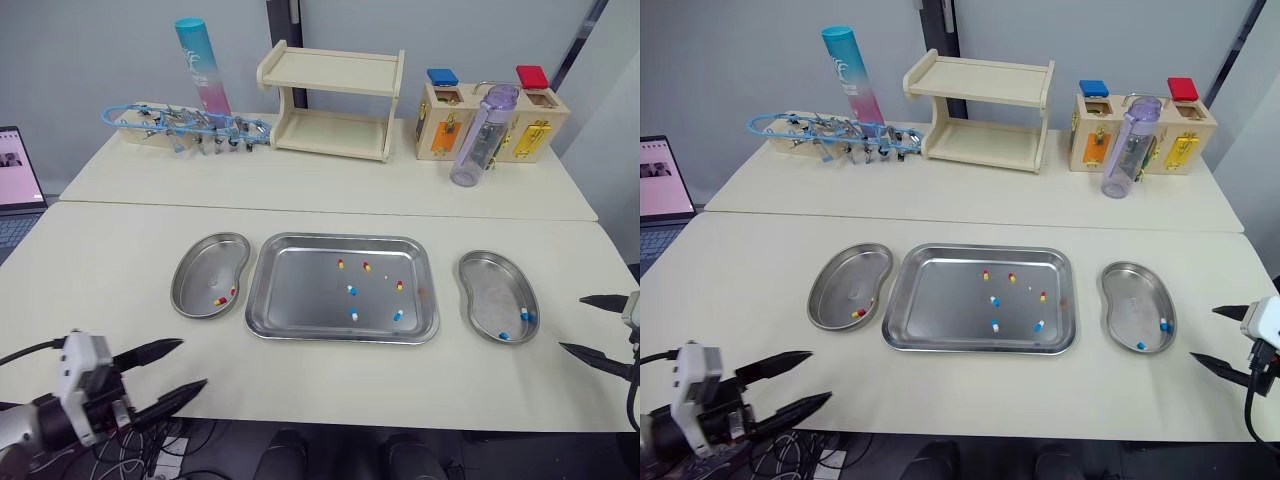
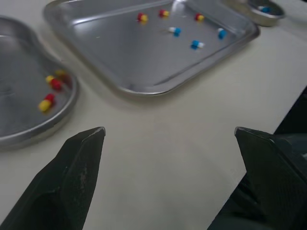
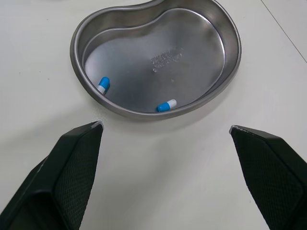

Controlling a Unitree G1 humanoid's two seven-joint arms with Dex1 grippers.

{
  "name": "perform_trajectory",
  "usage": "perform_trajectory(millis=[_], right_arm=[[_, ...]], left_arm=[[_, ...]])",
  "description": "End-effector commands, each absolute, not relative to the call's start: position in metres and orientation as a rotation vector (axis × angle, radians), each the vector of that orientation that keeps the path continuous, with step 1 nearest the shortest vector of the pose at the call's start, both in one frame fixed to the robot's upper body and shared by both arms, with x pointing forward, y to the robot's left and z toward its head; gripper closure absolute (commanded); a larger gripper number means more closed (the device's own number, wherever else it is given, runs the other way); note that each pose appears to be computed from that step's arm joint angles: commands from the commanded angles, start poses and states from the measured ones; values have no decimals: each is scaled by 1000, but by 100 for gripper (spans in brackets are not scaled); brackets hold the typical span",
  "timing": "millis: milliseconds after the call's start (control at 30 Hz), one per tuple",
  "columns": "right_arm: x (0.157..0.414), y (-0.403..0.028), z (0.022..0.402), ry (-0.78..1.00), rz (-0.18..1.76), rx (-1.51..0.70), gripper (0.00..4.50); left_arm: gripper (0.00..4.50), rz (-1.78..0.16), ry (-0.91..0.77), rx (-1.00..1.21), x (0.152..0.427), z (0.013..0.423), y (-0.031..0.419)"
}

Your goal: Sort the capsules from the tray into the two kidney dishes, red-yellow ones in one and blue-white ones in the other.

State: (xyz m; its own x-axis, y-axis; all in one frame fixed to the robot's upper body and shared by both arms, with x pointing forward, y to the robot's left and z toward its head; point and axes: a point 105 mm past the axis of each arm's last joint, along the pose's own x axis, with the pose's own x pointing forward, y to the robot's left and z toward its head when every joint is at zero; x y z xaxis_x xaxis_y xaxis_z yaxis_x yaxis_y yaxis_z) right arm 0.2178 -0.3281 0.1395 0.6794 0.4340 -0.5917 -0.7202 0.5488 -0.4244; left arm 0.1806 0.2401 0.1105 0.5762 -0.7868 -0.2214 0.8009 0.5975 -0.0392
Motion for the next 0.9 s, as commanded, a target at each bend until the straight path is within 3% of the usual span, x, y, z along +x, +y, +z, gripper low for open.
perform_trajectory(millis=[33, 333, 600, 700, 800, 900], right_arm=[[216, -315, 157, 404, 751, -758, 0], [211, -228, 169, 298, 971, -711, 0], [236, -109, 156, 148, 1152, -609, 0], [246, -84, 144, 184, 1173, -592, 57], [258, -58, 135, 230, 1169, -542, 155], [267, -43, 125, 278, 1147, -542, 155]], left_arm=[[2, -1001, 99, 106, 189, 120, 225], [2, -1062, 9, 172, 202, 114, 217], [2, -1145, -54, 172, 202, 114, 199], [0, -1145, -78, 183, 203, 116, 197], [0, -1154, -97, 181, 203, 119, 192], [0, -1159, -106, 177, 204, 119, 188]])
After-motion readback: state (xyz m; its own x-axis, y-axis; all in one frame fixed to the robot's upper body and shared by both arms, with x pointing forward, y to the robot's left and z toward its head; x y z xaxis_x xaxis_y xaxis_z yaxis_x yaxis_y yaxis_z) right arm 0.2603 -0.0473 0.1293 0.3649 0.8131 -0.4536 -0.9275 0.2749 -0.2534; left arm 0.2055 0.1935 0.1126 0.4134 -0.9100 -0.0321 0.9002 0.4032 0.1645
